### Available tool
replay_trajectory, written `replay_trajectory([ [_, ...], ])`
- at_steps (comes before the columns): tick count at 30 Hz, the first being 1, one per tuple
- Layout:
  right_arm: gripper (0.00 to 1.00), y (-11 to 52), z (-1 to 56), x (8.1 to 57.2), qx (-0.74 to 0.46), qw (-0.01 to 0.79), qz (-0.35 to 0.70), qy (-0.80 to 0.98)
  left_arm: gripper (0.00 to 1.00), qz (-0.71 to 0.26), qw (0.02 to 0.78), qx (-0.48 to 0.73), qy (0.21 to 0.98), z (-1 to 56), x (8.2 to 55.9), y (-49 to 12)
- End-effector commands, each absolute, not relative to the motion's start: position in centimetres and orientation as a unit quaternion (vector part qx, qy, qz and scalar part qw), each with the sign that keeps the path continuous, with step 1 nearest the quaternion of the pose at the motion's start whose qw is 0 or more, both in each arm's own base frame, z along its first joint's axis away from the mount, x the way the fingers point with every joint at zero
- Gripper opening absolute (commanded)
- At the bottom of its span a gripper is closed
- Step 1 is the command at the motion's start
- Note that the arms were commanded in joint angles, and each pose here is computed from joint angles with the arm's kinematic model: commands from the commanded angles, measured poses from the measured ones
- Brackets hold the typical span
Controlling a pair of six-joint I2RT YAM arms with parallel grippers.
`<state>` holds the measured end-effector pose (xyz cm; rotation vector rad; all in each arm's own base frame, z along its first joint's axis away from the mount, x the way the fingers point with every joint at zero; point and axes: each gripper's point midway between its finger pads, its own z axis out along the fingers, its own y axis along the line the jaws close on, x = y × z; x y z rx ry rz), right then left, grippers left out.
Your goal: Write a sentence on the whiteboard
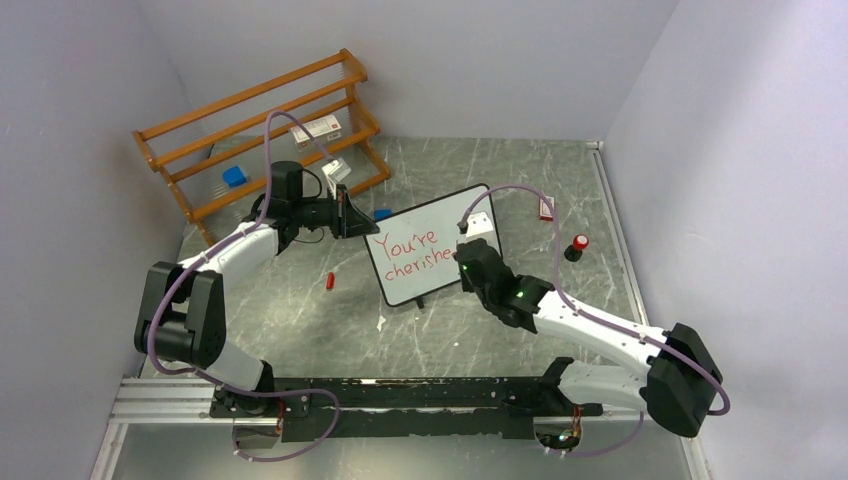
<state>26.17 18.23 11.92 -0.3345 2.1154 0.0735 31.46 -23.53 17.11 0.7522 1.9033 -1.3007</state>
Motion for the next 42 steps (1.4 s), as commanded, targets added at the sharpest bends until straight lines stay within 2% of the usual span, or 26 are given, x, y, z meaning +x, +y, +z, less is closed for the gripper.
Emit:
replay_trajectory([
  [1, 0.0, 18.2, 12.6, 26.0, -0.136, 0.492, 0.047, 0.859, 0.05, -0.461, 0.313, 0.277, 0.783, 12.2, 31.0, -23.0],
  [23, 0.0, 19.2, 12.0, 26.3, -0.147, 0.489, 0.058, 0.858, 0.05, -0.461, 0.313, 0.279, 0.782, 12.1, 31.1, -23.0],
  [42, 0.0, 18.1, 11.8, 26.7, -0.14, 0.49, 0.027, 0.86, 0.05, -0.461, 0.313, 0.279, 0.782, 12.1, 31.1, -23.0],
])
